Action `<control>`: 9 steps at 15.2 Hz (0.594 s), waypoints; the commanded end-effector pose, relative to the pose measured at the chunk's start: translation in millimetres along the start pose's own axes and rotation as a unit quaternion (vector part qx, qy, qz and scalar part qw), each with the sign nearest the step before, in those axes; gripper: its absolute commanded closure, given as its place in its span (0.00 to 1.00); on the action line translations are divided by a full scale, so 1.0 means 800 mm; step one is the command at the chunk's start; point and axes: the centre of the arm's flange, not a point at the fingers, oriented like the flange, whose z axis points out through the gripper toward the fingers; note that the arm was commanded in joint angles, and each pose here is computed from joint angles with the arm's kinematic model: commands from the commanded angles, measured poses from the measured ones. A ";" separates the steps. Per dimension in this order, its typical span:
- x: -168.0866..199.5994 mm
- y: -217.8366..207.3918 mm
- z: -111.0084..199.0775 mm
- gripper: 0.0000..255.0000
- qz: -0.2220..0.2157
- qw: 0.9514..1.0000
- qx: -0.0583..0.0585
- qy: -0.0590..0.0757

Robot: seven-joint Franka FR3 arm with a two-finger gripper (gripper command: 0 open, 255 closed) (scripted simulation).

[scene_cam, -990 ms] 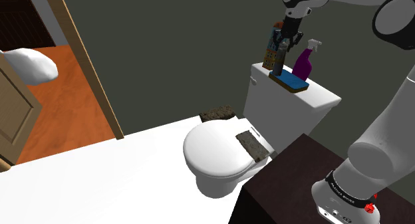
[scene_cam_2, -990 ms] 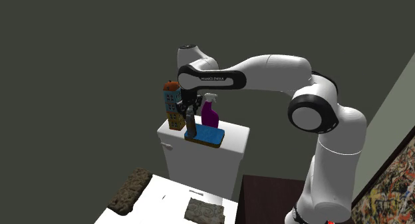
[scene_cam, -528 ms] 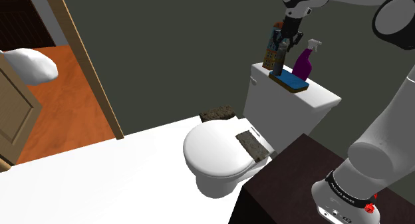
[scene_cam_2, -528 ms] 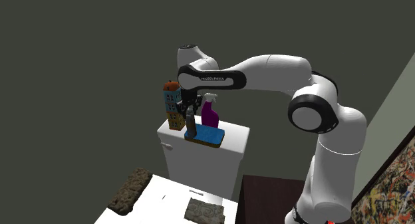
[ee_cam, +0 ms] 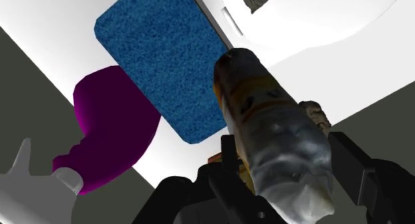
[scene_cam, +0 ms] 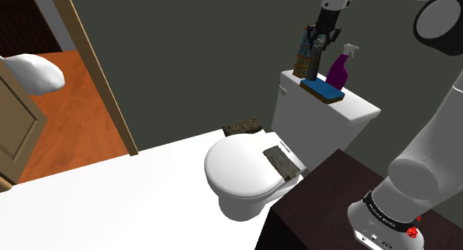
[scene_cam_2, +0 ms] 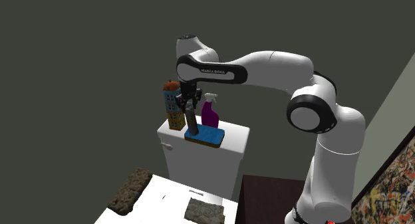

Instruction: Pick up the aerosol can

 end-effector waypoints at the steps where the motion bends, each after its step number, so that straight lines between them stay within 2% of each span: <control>1: 0.000 0.000 -0.014 1.00 0.000 1.000 0.000 0.000; 7: 0.002 0.000 -0.054 1.00 0.000 1.000 0.000 0.000; 9: 0.002 0.000 -0.055 1.00 0.000 1.000 0.000 0.000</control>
